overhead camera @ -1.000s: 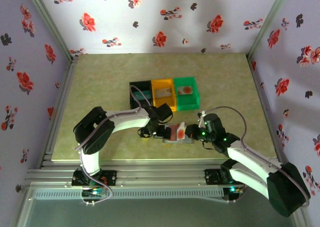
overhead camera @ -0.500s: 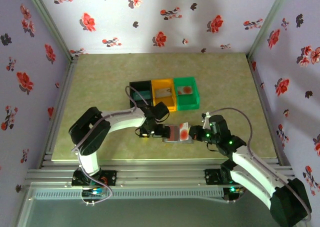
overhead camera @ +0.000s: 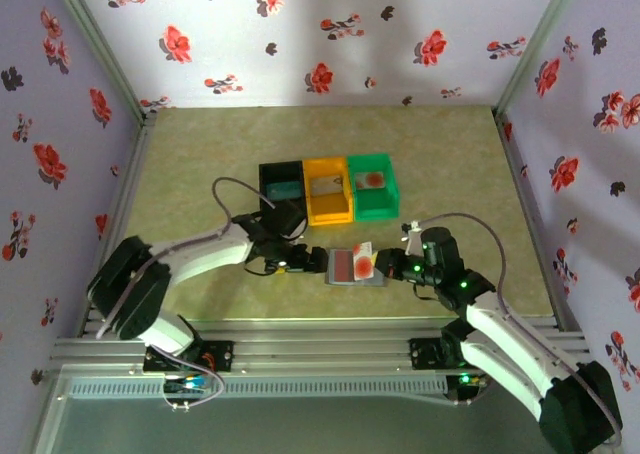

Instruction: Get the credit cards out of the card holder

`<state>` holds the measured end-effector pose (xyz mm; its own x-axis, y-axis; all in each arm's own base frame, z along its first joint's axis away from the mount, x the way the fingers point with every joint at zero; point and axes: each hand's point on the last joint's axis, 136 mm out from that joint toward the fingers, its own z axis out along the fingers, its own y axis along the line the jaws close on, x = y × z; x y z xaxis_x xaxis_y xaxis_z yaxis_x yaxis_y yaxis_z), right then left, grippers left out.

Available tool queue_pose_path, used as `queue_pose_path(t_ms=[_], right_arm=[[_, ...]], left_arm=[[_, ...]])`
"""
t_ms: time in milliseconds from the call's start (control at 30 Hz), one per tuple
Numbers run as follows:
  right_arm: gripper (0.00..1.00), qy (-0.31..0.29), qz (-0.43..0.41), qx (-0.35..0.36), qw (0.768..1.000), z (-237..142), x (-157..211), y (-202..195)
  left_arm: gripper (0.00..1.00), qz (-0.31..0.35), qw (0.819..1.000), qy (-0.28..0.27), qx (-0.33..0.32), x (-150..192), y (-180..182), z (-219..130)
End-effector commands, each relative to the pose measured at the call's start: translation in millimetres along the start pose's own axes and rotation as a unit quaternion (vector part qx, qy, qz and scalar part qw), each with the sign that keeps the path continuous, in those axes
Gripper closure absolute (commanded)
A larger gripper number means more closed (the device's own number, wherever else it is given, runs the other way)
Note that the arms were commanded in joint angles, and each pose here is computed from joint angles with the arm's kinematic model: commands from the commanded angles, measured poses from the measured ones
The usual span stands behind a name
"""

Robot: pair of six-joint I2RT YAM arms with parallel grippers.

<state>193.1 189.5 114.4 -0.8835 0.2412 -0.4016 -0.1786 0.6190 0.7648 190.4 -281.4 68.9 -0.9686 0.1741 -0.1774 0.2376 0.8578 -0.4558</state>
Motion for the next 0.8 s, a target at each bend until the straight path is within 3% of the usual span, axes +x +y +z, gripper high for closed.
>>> queue_pose_path(t_ms=[0,400,767], right_arm=[[1.00,-0.014,-0.011,-0.064,0.998,-4.1,-14.5,32.4],[1.00,-0.018,-0.007,-0.153,0.988,-10.0,-27.1,72.9],[1.00,-0.020,-0.003,-0.192,0.981,-16.1,-30.9,90.5]], left_arm=[[0.00,0.048,0.993,-0.046,0.099,-10.2,-37.5,-20.2],[0.00,0.055,0.955,-0.099,0.275,-13.2,-91.8,-48.5],[0.01,0.064,0.931,-0.112,0.342,-15.7,-125.2,-58.7]])
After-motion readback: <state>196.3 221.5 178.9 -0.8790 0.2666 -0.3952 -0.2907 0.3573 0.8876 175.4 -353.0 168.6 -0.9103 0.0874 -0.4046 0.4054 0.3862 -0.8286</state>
